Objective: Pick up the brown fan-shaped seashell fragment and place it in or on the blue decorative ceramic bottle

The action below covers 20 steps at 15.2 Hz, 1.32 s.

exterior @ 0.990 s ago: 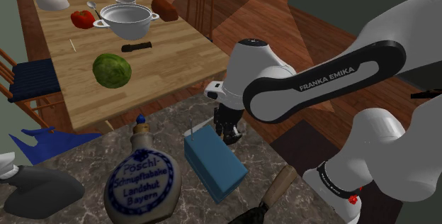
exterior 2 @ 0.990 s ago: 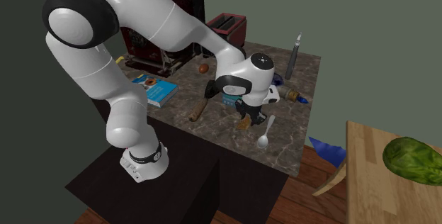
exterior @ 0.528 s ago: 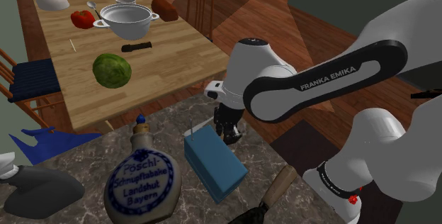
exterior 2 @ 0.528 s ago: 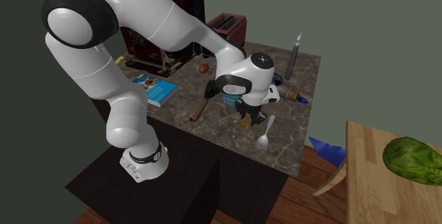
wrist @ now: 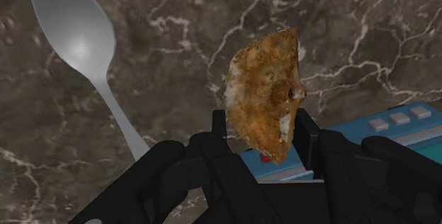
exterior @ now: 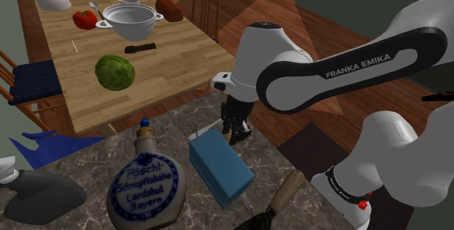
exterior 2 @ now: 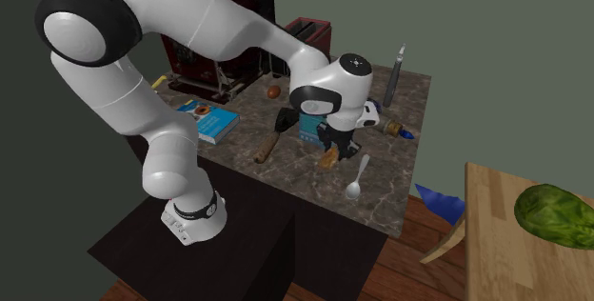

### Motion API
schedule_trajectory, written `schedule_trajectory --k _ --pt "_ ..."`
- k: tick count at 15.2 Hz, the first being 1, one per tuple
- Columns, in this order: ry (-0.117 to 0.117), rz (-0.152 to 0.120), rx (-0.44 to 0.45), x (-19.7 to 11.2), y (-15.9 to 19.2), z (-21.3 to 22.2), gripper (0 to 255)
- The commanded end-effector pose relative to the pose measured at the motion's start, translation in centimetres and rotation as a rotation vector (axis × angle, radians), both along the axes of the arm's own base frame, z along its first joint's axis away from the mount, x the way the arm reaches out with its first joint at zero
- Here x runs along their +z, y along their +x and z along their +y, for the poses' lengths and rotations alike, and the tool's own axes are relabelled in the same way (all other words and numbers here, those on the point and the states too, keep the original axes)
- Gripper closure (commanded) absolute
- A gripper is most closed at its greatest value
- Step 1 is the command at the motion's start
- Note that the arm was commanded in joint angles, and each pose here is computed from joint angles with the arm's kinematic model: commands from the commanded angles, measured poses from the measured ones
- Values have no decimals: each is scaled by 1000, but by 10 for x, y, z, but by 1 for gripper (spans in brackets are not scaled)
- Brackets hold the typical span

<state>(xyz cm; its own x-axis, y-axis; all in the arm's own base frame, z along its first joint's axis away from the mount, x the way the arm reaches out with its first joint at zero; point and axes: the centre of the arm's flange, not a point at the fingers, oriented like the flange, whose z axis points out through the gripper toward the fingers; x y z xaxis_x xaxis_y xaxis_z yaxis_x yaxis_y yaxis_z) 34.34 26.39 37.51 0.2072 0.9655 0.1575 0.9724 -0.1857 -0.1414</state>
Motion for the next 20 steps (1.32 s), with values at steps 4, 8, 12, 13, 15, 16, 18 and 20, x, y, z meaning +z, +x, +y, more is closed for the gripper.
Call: schedule_trajectory --k 4,8,12,13,15,16,18,20 --pt "0 0 0 26 -1 0 255" --pt "0 0 0 47 -1 0 255" --pt "0 0 0 68 -1 0 255" --pt "0 0 0 74 -1 0 255" --pt "0 0 0 84 -1 0 255" --pt "0 0 0 90 -1 0 255" --pt "0 0 0 100 -1 0 255" --pt "0 0 0 111 -1 0 255"
